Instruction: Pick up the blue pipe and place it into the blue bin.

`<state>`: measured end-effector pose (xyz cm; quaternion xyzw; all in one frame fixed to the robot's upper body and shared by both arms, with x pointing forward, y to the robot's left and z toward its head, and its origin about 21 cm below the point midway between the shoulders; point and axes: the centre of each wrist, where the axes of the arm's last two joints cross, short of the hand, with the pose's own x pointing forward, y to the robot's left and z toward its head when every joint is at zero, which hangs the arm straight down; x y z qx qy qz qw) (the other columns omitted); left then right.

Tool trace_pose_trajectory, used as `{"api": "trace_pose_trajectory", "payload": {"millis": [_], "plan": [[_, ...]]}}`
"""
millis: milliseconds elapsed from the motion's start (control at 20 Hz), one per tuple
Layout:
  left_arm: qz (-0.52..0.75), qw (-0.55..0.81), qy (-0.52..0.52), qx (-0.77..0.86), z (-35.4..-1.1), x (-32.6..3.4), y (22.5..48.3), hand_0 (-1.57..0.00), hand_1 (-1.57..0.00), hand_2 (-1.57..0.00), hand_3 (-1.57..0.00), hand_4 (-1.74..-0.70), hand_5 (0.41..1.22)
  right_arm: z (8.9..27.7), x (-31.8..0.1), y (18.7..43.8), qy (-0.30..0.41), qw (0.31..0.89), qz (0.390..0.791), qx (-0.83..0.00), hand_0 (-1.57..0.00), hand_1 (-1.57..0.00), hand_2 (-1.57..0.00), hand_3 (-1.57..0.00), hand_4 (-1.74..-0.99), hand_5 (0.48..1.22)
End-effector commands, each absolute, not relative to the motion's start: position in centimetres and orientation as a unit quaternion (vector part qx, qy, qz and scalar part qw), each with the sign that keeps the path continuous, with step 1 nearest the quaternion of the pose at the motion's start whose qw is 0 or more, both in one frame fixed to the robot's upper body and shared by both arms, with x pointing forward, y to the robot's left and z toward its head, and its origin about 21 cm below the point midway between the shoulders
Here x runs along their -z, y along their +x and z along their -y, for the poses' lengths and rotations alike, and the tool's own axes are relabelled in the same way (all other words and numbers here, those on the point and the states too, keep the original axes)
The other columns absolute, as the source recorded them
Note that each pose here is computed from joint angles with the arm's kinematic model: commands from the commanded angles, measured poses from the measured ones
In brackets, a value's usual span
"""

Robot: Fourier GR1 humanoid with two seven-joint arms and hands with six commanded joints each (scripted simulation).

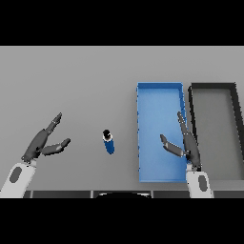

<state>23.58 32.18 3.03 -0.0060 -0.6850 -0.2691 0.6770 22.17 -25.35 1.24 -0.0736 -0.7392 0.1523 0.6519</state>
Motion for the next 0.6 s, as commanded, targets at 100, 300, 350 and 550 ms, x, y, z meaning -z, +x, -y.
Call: {"api": "trace_pose_trajectory", "payload": {"millis": [100,300,350,550], "plan": [[0.665,0.679,-0.047,0.307,-30.1,-2.7,23.0,0.00,0.00,0.00,0.00,-1.07,0.522,25.5,-1.1,22.1,-0.075,0.652,0.739,-0.153,0.00,0.00,0.00,0.00,-1.174,0.616],[0.639,0.681,-0.082,0.348,-26.6,-2.2,22.0,0.00,0.00,0.00,0.00,-1.13,0.475,25.3,-1.2,21.9,-0.071,0.652,0.739,-0.151,0.00,0.00,0.00,0.00,-1.182,0.618],[0.631,0.685,-0.086,0.354,-26.1,-2.0,22.1,0.00,0.00,0.00,0.00,-1.14,0.464,25.5,-1.1,22.0,-0.074,0.658,0.735,-0.150,0.00,0.00,0.00,0.00,-1.189,0.619],[0.625,0.681,-0.115,0.363,-23.1,-0.7,22.0,0.00,0.00,0.00,0.00,-1.15,0.451,25.6,-1.3,22.0,-0.071,0.653,0.739,-0.148,0.00,0.00,0.00,0.00,-1.213,0.625]]}}
